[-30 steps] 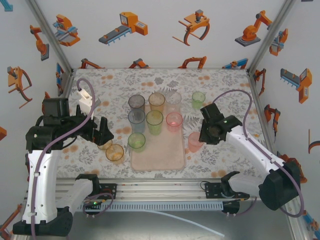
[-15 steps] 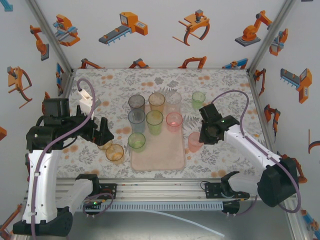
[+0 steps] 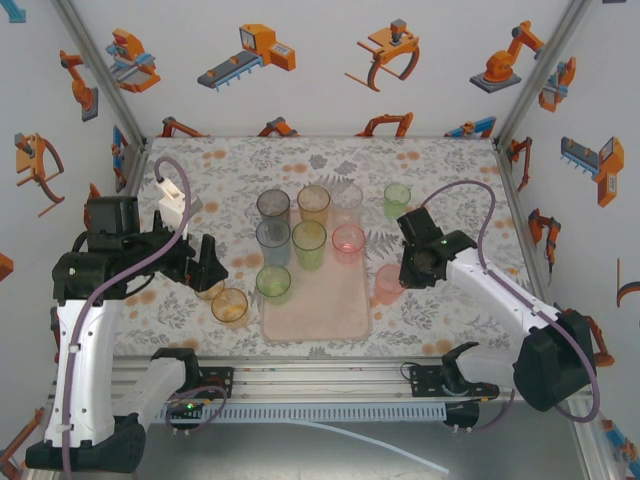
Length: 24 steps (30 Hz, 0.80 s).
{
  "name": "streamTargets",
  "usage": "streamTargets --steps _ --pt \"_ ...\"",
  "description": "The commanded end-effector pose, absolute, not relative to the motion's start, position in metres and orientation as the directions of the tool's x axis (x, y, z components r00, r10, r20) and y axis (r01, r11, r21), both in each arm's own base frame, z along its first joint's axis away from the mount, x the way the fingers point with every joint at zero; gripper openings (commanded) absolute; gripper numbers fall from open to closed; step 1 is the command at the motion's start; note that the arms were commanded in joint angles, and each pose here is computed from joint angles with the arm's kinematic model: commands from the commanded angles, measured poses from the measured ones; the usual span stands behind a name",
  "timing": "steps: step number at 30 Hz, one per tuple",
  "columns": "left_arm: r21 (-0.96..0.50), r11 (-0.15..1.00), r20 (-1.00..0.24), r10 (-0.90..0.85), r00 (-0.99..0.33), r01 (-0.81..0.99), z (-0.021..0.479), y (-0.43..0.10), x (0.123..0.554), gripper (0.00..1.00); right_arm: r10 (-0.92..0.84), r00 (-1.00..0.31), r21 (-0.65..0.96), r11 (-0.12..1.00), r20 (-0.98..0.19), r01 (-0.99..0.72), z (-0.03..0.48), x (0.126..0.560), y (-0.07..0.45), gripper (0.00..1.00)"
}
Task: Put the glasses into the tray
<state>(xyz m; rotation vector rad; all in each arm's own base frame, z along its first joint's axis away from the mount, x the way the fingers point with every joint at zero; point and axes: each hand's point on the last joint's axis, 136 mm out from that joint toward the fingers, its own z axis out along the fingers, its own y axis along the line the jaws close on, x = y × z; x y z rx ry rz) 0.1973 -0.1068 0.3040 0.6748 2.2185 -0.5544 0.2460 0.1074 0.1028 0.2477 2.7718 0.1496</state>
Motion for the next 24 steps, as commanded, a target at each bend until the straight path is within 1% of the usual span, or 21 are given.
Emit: streamTargets --steps 1,11,24 --pt "-0.192 0.747 -0.751 0.305 -0.585 0.637 0.302 -0.111 0.191 0.97 0.178 -0.922 0.107 0.983 -0.344 0.150 0.100 0.248 0.102 0.13" --pt "-0.189 0.747 -0.754 0.305 -0.582 0.637 0.304 -0.111 0.191 0.97 0.164 -0.918 0.102 0.985 -0.361 0.136 0.111 0.248 0.101 0.03" --pt "-0.186 0.750 -0.755 0.305 -0.581 0.635 0.305 -0.110 0.191 0.97 0.151 -0.907 0.113 0.987 -0.392 0.115 0.133 0.250 0.101 0.00"
